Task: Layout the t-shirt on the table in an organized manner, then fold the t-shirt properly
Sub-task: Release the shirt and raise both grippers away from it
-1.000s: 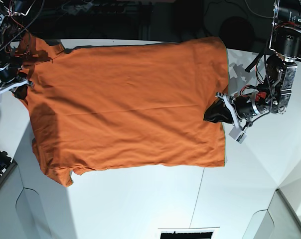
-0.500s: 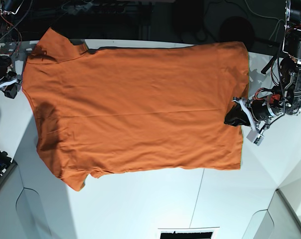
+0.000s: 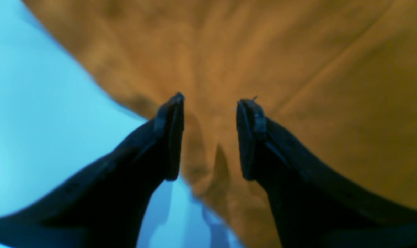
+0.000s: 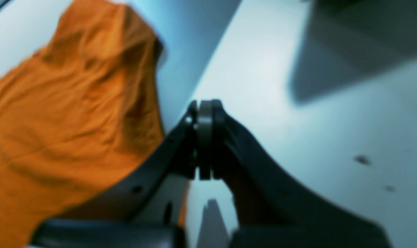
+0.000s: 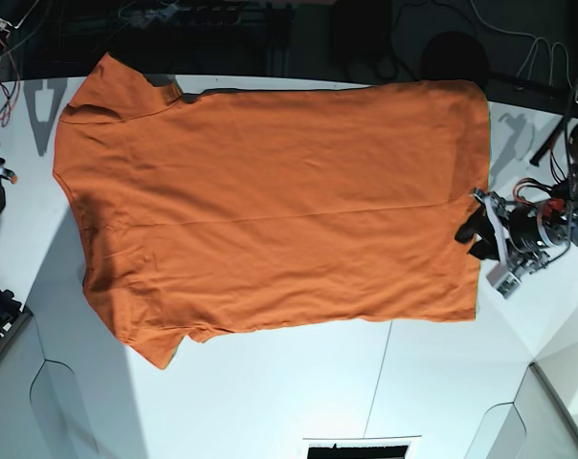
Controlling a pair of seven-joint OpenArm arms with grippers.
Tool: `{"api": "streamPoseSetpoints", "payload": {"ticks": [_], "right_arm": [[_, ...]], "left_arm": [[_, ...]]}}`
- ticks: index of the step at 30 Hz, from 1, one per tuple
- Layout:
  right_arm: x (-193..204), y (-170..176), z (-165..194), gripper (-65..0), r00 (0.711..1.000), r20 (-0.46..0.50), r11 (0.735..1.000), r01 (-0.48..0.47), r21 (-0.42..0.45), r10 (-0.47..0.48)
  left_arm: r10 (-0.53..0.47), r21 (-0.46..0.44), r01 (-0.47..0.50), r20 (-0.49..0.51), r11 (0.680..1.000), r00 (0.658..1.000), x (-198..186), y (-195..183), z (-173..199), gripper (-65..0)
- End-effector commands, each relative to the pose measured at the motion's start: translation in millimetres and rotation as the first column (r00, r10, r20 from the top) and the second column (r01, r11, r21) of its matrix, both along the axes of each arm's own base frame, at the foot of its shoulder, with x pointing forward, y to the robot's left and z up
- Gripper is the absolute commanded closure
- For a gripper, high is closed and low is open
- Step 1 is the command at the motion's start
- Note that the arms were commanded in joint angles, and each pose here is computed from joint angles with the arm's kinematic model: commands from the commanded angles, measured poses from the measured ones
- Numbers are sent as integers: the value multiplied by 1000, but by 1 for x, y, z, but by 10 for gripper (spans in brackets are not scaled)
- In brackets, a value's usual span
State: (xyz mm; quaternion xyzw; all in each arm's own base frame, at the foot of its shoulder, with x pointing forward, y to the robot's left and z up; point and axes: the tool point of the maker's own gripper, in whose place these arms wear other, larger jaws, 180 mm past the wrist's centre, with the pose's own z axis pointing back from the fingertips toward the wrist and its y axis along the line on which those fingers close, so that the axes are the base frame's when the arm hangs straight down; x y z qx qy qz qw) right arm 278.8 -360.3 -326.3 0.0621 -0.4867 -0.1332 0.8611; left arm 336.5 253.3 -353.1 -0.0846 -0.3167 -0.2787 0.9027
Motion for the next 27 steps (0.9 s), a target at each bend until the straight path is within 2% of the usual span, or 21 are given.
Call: {"api": "streamPoseSetpoints", "payload": {"ticks": [1,6,11,18,23,27], "right_arm": [[0,-6,15,0,999,46,1000,-2,-9,2],[-31,0,1,0,999,-1,998,-34,47,34],[-62,14,-11,0,994,-61,992,-80,98,86],[-97,26,-23,-6,983,-137,982,-102,156,124],[-106,30,-29,-208,975,-172,978,-108,176,138],[-106,35,-34,-232,969,-192,977,-122,173,155]], "left_arm": [[1,2,-1,49,1000,999,10,7,22,-284],[4,-12,-4,26,1000,1000,6,15,37,-284],[-18,-72,15,-29,997,999,-18,20,34,-284],[110,-176,-126,-97,976,989,-56,48,33,-284],[180,-190,-201,-124,961,976,-86,66,32,-284],[229,-179,-254,-149,951,962,-110,78,27,-284]]}}
